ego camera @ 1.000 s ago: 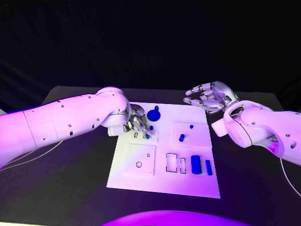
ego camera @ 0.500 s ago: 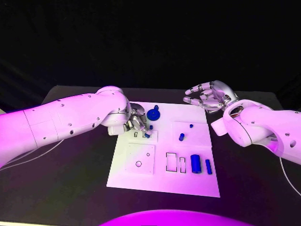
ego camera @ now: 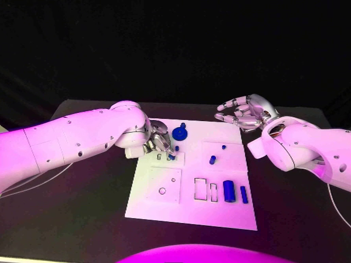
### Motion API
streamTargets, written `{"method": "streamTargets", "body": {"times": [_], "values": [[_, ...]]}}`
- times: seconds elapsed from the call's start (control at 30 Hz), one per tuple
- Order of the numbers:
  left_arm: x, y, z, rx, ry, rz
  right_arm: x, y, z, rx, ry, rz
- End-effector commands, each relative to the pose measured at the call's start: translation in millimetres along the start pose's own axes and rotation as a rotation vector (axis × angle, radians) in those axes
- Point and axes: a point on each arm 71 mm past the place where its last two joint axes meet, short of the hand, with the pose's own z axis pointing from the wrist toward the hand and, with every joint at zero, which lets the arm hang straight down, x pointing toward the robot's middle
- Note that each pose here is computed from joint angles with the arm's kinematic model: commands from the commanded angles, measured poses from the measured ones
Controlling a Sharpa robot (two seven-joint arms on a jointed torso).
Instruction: Assemble the parts on the task board
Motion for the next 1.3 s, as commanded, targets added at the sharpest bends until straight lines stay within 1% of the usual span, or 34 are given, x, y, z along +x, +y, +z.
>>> {"method": "streamTargets", "body": {"times": [0.03, 0.2, 0.37, 0.47, 0.6, 0.7, 0.93, 1.03, 1.3], "values": [[-0.6, -3.3, -3.8, 0.054, -0.036, -0.079, 0.6, 0, -0.2, -0.004, 0.013, 0.002], [-1.3, -2.2, -10.9, 0.089, -0.093, -0.096, -0.6, -1, -0.6, -0.001, 0.01, 0.003], [-0.1, 0.9, -18.1, 0.12, -0.164, -0.077, -1.9, -2, -1.5, 0.003, 0.007, 0.004], [2.2, 3.1, -21.7, 0.135, -0.211, -0.054, -2.6, -3, -2.0, 0.006, 0.006, 0.004], [5.9, 4.8, -23.6, 0.145, -0.255, -0.026, -3.0, -4, -2.3, 0.008, 0.004, 0.004], [10.4, 7.0, -22.5, 0.146, -0.285, -0.001, -2.9, -5, -2.5, 0.009, 0.004, 0.004], [18.0, 12.7, -16.7, 0.131, -0.298, 0.035, -3.2, -6, -2.7, 0.011, 0.003, 0.004], [19.4, 14.3, -14.8, 0.125, -0.299, 0.048, -3.3, -6, -2.8, 0.011, 0.003, 0.004], [21.1, 18.2, -10.3, 0.098, -0.265, 0.068, -3.3, -6, -2.7, 0.012, 0.003, 0.004]]}}
